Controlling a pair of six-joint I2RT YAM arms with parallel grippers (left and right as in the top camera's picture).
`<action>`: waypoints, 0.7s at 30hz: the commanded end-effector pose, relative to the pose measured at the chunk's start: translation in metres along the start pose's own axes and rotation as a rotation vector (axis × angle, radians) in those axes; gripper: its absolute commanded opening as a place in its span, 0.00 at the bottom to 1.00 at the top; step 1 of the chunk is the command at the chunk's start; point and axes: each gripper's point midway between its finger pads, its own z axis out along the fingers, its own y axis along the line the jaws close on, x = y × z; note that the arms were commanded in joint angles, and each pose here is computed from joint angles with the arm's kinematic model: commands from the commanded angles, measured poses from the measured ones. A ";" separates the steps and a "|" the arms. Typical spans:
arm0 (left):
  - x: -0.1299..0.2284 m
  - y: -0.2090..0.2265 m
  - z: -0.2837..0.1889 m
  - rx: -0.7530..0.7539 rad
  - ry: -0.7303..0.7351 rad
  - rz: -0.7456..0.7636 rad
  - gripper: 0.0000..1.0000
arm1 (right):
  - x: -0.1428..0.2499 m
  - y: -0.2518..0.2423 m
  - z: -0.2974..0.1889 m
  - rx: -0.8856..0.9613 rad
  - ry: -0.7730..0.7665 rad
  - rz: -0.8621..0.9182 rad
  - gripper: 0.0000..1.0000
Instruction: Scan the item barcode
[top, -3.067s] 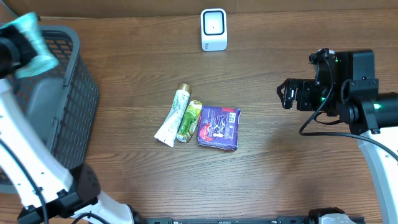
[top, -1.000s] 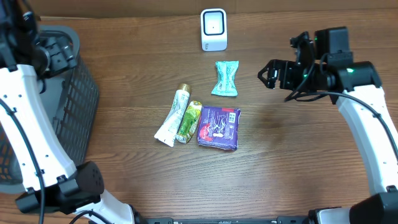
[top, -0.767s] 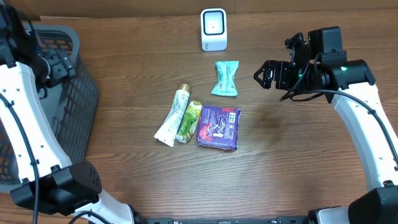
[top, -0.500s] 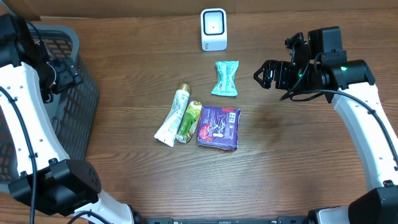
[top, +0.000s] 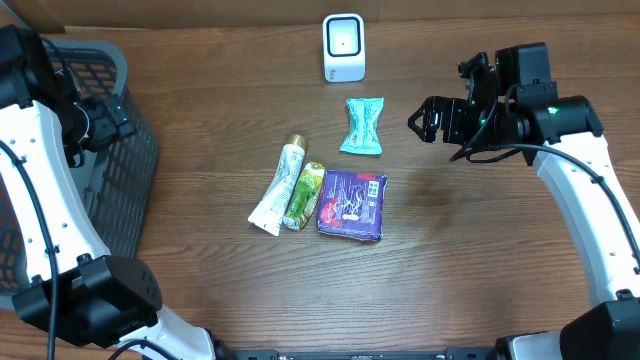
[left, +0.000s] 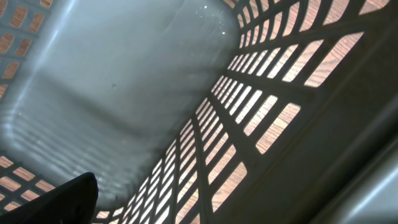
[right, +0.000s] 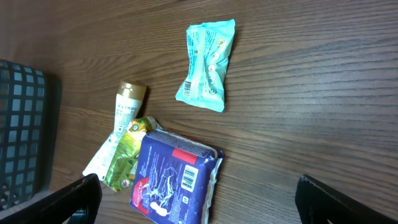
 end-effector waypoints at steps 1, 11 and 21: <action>0.001 0.002 0.000 0.009 0.006 0.002 1.00 | -0.007 0.007 -0.006 -0.017 -0.020 -0.014 1.00; -0.017 -0.002 -0.048 0.036 -0.148 0.023 1.00 | -0.006 0.007 -0.006 -0.016 -0.020 -0.014 1.00; 0.000 -0.018 -0.146 0.165 -0.383 0.086 1.00 | -0.009 0.008 -0.006 -0.019 -0.031 -0.020 1.00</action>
